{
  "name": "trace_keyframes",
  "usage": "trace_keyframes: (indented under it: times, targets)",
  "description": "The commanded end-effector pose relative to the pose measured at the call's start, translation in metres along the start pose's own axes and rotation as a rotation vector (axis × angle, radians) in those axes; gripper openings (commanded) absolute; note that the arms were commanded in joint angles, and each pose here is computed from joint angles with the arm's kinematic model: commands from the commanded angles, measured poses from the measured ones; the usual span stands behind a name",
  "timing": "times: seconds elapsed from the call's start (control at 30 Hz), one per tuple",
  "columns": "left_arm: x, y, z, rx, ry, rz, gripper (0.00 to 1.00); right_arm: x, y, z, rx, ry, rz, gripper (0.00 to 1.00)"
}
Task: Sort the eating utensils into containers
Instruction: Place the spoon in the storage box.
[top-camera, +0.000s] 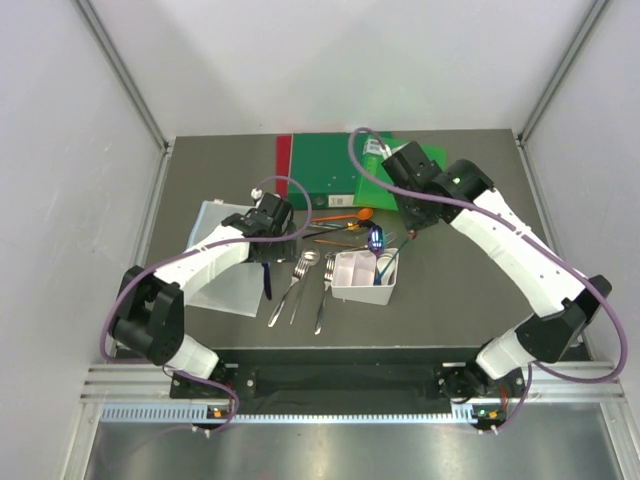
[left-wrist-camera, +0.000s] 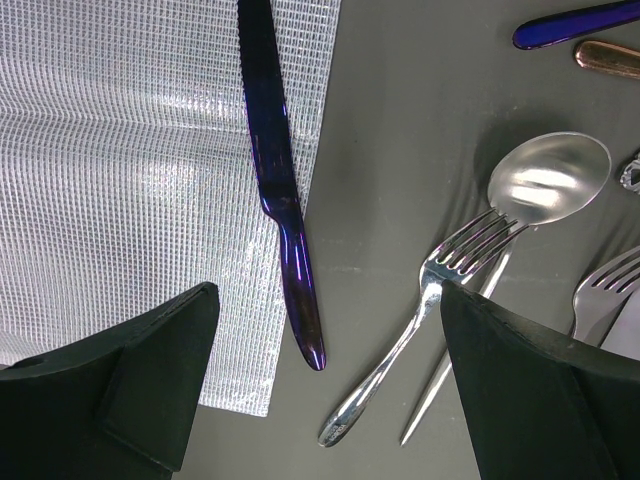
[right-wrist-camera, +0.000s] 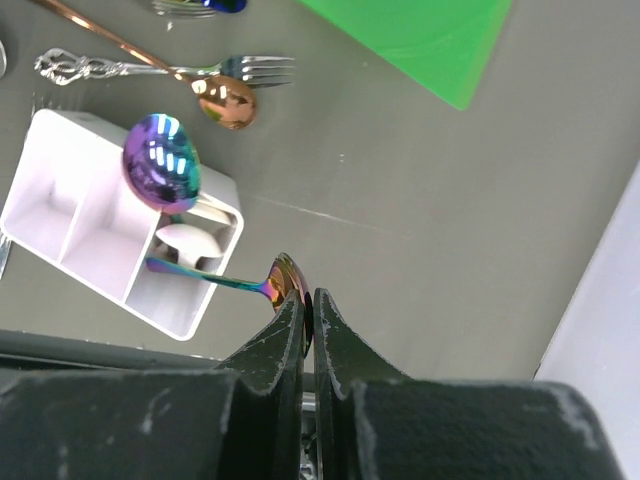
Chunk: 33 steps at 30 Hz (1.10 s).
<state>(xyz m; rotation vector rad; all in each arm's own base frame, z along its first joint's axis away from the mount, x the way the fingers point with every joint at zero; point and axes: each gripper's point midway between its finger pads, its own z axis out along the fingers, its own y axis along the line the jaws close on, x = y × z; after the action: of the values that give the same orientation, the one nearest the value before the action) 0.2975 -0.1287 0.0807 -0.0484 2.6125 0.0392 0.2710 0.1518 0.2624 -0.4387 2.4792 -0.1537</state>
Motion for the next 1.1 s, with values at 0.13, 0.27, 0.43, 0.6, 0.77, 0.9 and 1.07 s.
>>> trace_keyframes:
  times: [0.13, 0.27, 0.43, 0.6, 0.77, 0.9, 1.07]
  targets:
    - [-0.008, -0.002, -0.004, 0.004, -0.024, -0.010, 0.96, -0.014, 0.027, 0.006, -0.030, -0.050, -0.010, 0.00]
    - [-0.008, -0.003, -0.003, 0.004, -0.023, -0.009, 0.96, -0.013, 0.034, 0.013, -0.038, -0.043, -0.013, 0.00]
    - [-0.007, -0.002, -0.002, -0.001, -0.021, -0.007, 0.96, -0.009, 0.041, 0.022, -0.042, -0.035, -0.021, 0.00]
    - [-0.008, -0.002, -0.002, -0.002, -0.023, -0.011, 0.96, -0.009, 0.049, 0.029, -0.051, -0.036, -0.031, 0.01]
    - [-0.007, -0.002, -0.002, -0.004, -0.021, -0.008, 0.96, -0.010, 0.054, 0.036, -0.047, -0.035, -0.042, 0.04]
    - [-0.007, 0.000, -0.001, -0.011, -0.022, -0.009, 0.96, -0.008, 0.058, 0.044, -0.052, -0.030, -0.043, 0.10]
    - [-0.007, 0.000, -0.001, -0.015, -0.022, -0.009, 0.96, 0.003, 0.066, 0.055, -0.077, -0.015, -0.033, 0.13]
